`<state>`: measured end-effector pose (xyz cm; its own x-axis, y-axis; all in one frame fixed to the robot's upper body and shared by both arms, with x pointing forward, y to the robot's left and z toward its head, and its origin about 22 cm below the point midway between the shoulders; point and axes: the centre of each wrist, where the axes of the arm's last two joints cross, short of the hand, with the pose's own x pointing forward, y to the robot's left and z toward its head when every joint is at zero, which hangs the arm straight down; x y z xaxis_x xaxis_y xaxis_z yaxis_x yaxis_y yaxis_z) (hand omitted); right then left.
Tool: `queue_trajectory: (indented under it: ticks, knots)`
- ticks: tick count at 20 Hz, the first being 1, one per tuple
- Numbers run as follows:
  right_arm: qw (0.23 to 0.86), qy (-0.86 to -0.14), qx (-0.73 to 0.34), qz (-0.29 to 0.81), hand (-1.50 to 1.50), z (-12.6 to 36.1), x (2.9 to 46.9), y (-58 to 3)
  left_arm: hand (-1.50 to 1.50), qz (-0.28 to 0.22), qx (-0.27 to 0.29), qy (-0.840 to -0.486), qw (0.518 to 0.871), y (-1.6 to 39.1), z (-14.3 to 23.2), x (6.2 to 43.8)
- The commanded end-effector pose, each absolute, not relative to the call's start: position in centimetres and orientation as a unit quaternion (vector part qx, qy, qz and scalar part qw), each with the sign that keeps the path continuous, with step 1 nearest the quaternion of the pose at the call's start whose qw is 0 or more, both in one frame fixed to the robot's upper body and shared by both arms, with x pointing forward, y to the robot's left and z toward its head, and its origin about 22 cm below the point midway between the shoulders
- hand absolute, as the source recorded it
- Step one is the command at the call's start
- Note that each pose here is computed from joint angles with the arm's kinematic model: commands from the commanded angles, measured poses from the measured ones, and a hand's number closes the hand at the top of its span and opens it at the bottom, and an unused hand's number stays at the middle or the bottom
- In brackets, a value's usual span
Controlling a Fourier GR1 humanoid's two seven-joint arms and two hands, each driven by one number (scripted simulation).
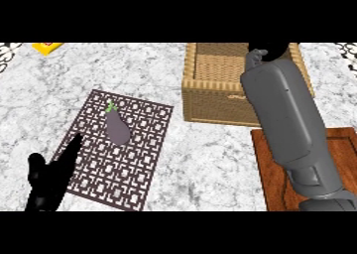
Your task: Pick the bell pepper from the cutting board and place it in the basket
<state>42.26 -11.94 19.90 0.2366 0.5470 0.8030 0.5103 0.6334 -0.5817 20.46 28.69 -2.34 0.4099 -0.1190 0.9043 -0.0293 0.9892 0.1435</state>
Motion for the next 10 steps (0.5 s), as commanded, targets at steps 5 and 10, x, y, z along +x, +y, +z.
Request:
queue_trajectory:
  ticks: [5,10]
  knots:
    - [0.643,-0.586,-0.484,0.09,-1.5,18.6,42.8,-14.9,0.0,-0.012,0.077,-0.486,0.87,30.1,-3.7,19.7]
    - [0.63,-0.614,-0.471,0.062,-1.5,19.2,41.9,-15.7,0.0,-0.006,0.073,-0.48,0.874,30.7,-5.0,19.0]
